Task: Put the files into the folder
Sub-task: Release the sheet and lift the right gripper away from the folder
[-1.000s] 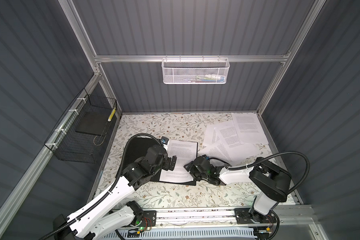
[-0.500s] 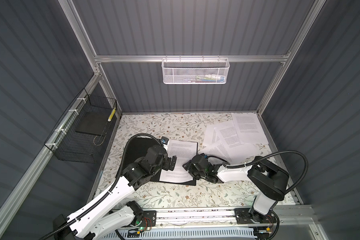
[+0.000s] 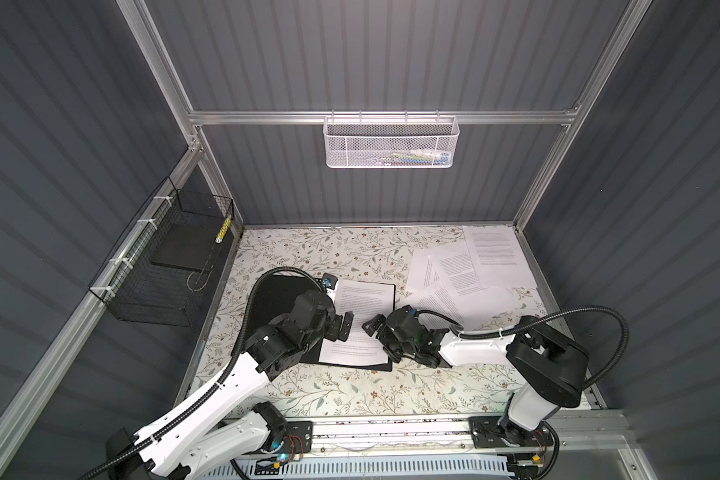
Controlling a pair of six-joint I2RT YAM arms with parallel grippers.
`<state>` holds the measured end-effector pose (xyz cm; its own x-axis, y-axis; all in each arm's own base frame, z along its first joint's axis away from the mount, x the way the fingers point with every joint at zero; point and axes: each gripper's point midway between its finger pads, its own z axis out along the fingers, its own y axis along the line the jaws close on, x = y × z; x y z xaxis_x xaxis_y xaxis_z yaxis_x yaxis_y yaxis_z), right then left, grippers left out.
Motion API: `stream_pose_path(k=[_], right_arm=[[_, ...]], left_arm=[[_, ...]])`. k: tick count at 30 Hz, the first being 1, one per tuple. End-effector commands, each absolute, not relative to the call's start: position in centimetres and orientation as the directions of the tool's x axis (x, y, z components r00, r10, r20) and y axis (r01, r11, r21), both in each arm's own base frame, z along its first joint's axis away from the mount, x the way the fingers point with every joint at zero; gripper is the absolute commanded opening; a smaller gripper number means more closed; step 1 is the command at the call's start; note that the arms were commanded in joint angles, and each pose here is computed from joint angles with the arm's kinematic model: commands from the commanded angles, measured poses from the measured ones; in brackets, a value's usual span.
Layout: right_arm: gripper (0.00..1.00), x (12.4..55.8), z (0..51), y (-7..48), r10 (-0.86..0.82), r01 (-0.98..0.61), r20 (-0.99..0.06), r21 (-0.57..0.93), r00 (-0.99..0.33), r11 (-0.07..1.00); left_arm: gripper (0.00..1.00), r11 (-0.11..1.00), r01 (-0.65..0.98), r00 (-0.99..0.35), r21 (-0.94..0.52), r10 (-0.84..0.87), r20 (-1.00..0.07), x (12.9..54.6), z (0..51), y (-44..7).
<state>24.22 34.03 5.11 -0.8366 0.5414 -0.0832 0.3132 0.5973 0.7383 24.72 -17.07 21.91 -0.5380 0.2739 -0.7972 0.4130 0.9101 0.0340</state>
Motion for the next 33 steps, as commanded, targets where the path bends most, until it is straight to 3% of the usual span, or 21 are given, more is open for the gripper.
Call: stream_pose_path(k=[1,7,13,22,33], right_arm=[[0.99,21.6,1.4,29.2,0.546,0.391,-0.123,0.570,-0.829,0.723],[0.99,21.0,1.8,25.1,0.497,0.360,-0.196,0.477,-0.846,0.802],[0.99,24.9,4.0,25.9,0.288,0.160,-0.246,0.435,-0.925,0.886],[0.99,29.5,4.4,27.7,0.265,0.128,-0.242,0.464,-0.933,0.876],[0.99,31.6,3.3,30.3,0.233,0.103,-0.203,0.504,-0.951,0.858]], left_arm=[[1.00,0.911,0.412,-0.545,0.024,0.268,-0.794,24.6,21.6,-16.9],[1.00,0.911,0.413,-0.545,0.023,0.267,-0.795,24.6,21.7,-16.9],[1.00,0.909,0.417,-0.548,0.020,0.269,-0.792,24.6,21.5,-17.1],[1.00,0.912,0.409,-0.543,0.033,0.272,-0.794,24.7,21.6,-16.8],[1.00,0.912,0.410,-0.541,0.030,0.270,-0.796,24.7,21.7,-16.9]])
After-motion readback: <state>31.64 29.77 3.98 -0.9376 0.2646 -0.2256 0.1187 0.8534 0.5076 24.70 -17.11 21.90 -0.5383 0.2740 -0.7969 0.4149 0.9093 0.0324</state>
